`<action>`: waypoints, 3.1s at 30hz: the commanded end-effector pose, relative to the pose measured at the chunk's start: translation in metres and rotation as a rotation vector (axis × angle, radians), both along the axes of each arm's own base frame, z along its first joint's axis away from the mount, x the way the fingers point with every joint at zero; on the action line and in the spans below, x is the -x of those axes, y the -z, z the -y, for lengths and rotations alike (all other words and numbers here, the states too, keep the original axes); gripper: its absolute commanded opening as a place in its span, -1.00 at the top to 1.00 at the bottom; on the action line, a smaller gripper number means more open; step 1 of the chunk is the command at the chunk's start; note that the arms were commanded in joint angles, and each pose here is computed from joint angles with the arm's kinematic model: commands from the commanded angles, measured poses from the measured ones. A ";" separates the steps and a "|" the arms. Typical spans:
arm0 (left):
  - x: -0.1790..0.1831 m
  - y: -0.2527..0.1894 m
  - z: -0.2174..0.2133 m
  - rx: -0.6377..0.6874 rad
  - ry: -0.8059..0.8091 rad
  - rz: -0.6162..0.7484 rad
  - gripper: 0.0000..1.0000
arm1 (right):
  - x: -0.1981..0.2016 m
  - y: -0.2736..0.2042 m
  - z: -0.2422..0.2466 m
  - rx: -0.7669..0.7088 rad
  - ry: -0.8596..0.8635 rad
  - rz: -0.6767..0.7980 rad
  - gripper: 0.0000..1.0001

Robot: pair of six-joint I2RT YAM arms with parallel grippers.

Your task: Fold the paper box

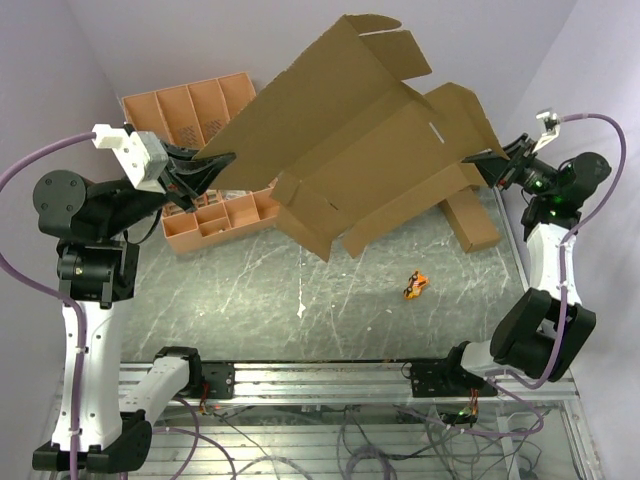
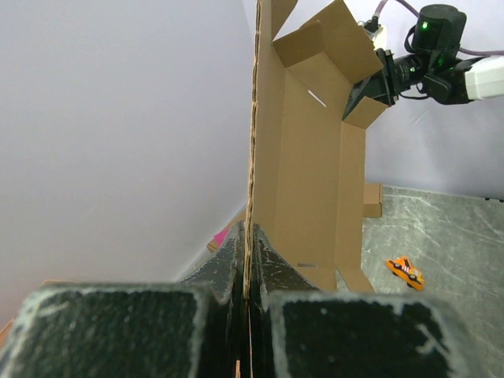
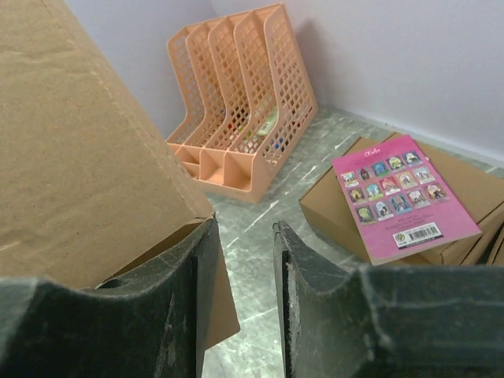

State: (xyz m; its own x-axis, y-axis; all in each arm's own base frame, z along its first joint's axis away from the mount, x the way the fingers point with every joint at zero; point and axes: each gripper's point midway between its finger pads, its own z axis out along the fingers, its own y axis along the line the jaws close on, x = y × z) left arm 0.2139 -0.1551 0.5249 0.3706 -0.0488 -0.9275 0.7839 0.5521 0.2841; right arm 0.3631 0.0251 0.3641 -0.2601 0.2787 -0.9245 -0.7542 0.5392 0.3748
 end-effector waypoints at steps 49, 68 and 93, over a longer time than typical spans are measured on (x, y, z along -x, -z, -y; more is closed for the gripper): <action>-0.012 -0.008 -0.009 0.004 -0.082 0.071 0.86 | 0.028 0.027 -0.007 0.088 -0.050 -0.042 -0.02; -0.003 -0.021 -0.006 0.038 -0.050 0.097 0.86 | 0.032 0.041 -0.027 0.047 -0.120 -0.083 -0.20; -0.005 -0.028 -0.006 0.081 -0.039 0.094 0.86 | 0.027 0.057 -0.053 -0.044 -0.152 -0.122 0.06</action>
